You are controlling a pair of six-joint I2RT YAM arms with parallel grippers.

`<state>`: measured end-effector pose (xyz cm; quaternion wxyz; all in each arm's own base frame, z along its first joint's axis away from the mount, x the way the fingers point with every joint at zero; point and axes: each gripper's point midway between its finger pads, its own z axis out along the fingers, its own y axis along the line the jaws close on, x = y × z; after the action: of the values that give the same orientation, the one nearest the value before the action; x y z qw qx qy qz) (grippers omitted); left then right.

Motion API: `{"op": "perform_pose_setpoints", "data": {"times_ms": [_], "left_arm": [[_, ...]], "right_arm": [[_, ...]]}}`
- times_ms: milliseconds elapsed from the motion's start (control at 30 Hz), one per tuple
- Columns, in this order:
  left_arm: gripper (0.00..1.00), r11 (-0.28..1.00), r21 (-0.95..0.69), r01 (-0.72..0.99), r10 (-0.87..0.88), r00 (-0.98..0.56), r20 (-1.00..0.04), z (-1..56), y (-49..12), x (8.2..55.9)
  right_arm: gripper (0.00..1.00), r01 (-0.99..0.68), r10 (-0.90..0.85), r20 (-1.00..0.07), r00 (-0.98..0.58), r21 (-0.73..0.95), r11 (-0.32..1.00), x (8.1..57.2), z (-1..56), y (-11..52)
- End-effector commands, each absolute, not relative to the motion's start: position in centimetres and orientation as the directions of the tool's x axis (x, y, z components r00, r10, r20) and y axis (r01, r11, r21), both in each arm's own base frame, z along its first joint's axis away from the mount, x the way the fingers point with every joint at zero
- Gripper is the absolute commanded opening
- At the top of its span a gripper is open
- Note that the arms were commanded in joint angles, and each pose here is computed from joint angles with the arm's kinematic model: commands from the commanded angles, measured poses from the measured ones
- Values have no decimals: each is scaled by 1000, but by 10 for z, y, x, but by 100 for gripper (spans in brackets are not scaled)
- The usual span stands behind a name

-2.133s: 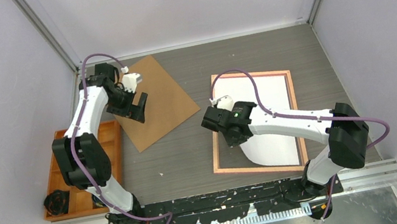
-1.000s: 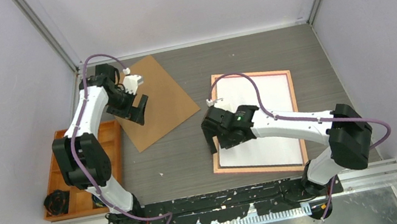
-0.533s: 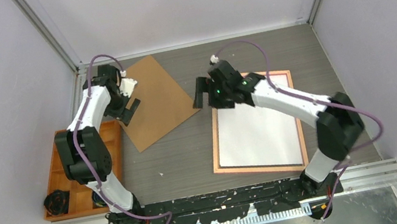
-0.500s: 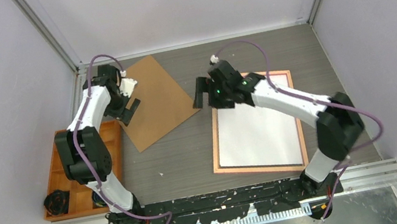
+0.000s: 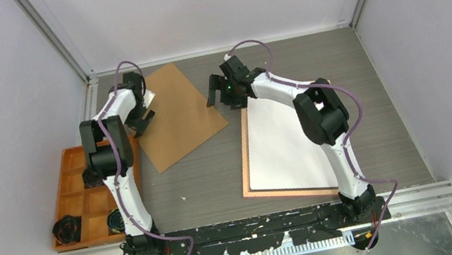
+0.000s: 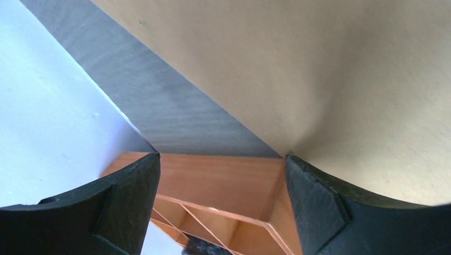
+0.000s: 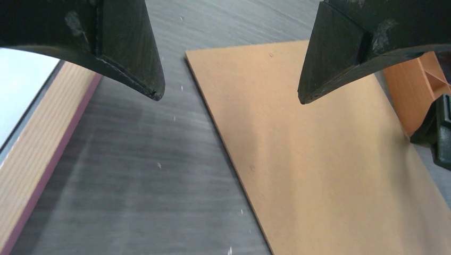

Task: Put the photo into the frame
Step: Turn over the photo from the photo frame, then move the photo frame item to the center of the board.

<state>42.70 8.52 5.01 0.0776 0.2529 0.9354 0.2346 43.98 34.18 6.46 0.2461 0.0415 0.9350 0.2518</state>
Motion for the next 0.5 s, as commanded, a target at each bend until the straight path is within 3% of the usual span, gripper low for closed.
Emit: {"op": "perform_pose_setpoints", "data": {"times_ms": [0, 167, 467], "left_arm": [[86, 737, 556, 385, 463, -886, 0, 65, 118, 451], [84, 760, 469, 450, 462, -881, 97, 34, 118, 443], [78, 842, 237, 484, 476, -875, 94, 7, 83, 436]], "right_arm": [[100, -102, 252, -522, -815, 557, 824, 474, 101, 361], [100, -101, 256, -524, -812, 559, 823, 490, 86, 369], [100, -75, 257, -481, -838, 568, 820, 488, 60, 373]]}}
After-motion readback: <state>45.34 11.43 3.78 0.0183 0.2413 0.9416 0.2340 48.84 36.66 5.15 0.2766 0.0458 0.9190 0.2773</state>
